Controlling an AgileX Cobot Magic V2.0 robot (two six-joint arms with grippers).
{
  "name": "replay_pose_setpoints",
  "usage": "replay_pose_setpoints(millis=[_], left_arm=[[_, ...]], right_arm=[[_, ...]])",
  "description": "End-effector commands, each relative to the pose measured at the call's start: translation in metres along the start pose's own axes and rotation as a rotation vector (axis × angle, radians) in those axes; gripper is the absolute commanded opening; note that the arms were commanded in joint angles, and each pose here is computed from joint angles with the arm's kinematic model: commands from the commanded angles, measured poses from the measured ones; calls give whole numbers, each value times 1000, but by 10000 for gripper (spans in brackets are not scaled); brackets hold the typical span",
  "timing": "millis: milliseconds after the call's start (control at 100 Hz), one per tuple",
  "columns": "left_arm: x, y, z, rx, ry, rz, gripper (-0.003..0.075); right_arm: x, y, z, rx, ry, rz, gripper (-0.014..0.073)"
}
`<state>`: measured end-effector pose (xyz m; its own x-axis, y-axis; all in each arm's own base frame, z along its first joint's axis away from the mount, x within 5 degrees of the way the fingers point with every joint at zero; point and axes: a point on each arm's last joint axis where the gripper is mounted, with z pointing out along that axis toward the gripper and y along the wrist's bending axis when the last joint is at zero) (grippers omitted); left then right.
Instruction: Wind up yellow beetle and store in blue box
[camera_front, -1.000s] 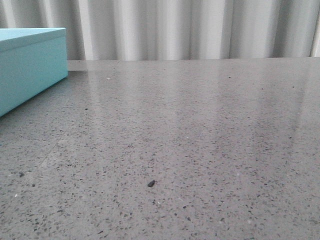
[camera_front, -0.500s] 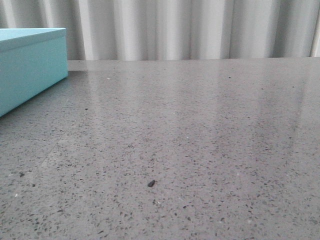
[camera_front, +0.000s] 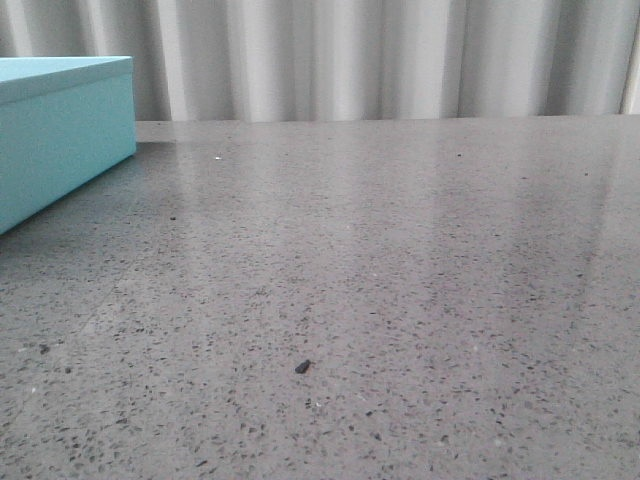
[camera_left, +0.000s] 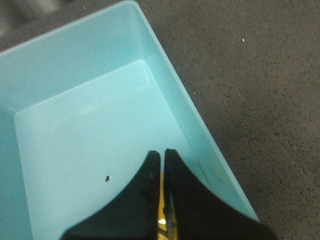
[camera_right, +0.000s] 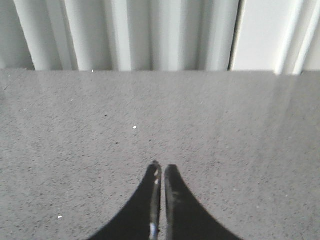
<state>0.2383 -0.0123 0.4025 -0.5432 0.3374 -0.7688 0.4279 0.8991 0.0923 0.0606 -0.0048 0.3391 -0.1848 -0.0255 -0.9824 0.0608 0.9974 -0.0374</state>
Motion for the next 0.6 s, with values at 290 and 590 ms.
replay_pose_setpoints(millis=[290,590], left_arm=[[45,-33,-55,-197,-396,-83,-21],[102,-59,-70,-270,-524,-107,-21]], right_arm=[[30,1,-4,17,-237,-61,-43],[43,1,0,15,-215,-62,-43]])
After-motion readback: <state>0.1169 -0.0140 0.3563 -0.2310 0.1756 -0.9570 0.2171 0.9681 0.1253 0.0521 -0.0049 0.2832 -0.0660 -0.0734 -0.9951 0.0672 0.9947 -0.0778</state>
